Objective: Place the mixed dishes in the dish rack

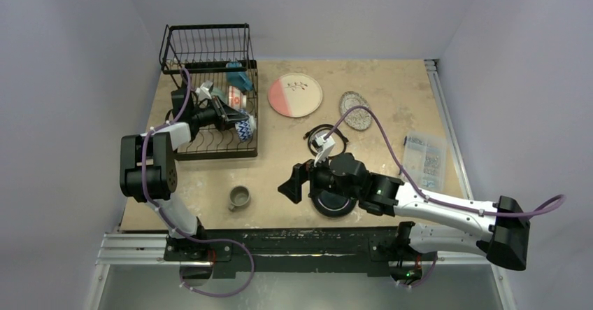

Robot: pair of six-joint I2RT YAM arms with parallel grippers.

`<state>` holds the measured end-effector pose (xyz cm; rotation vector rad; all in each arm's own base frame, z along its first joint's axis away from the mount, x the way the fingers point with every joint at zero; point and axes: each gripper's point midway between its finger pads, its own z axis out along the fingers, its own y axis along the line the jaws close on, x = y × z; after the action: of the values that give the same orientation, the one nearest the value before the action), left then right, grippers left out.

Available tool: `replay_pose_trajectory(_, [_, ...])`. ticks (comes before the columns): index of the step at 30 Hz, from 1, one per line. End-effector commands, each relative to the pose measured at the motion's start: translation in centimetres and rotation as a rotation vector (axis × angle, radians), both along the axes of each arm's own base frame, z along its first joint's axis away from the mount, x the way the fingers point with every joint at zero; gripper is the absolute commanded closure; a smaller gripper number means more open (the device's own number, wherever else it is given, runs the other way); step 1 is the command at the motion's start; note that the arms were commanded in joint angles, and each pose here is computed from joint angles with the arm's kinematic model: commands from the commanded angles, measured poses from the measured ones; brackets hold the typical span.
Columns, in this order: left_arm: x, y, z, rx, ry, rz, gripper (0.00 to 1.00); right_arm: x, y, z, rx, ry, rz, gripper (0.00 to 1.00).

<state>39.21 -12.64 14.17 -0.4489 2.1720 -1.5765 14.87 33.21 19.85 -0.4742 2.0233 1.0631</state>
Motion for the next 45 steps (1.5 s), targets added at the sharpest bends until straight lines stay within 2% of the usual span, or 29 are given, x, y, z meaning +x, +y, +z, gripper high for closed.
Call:
replay_pose_trajectory(1, [-1.6,-1.5,2.4,-0.066,-0.043,-0.097,1.0,0.8,0.9,1.9,0.016,-0.036,0.005,0.01])
replay_pose_trajectory(7, [-1.9,-1.6,2.0,-0.065,-0.022,-0.095,1.0,1.2,1.6,2.3,0.004,-0.039,0.016,0.01])
replay_pose_trajectory(14, [-1.8,-1.3,-1.6,-0.077,0.117,-0.065,1.0,1.8,2.2,2.3,0.012,-0.043,0.016,0.01])
replay_pose_trajectory(19, [-1.9,-0.3,-2.9,0.01,0.164,-0.023,1.0,2.3,2.3,2.2,-0.006,-0.039,0.021,0.01])
replay_pose_trajectory(23, [-1.8,0.2,-2.8,0.024,0.159,-0.018,0.94,3.0,2.1,2.6,-0.008,-0.048,0.011,0.01])
replay_pose_trajectory(29, [-2.1,0.8,-2.7,0.104,0.154,-0.023,0.72,3.5,1.0,1.7,-0.029,-0.048,-0.006,0.01])
replay_pose_trajectory(36, [-2.6,1.3,-1.8,0.218,0.109,-0.017,0.5,3.3,1.6,1.1,0.023,-0.028,0.009,0.01])
replay_pose_trajectory(40, [-2.8,1.8,-0.8,0.339,0.061,-0.002,0.27,3.5,1.5,1.2,0.014,-0.026,0.008,0.01])
replay_pose_trajectory(45, [-3.2,2.6,0.5,0.449,0.009,0.011,0.19,3.8,0.7,1.8,0.007,-0.05,-0.018,0.01])
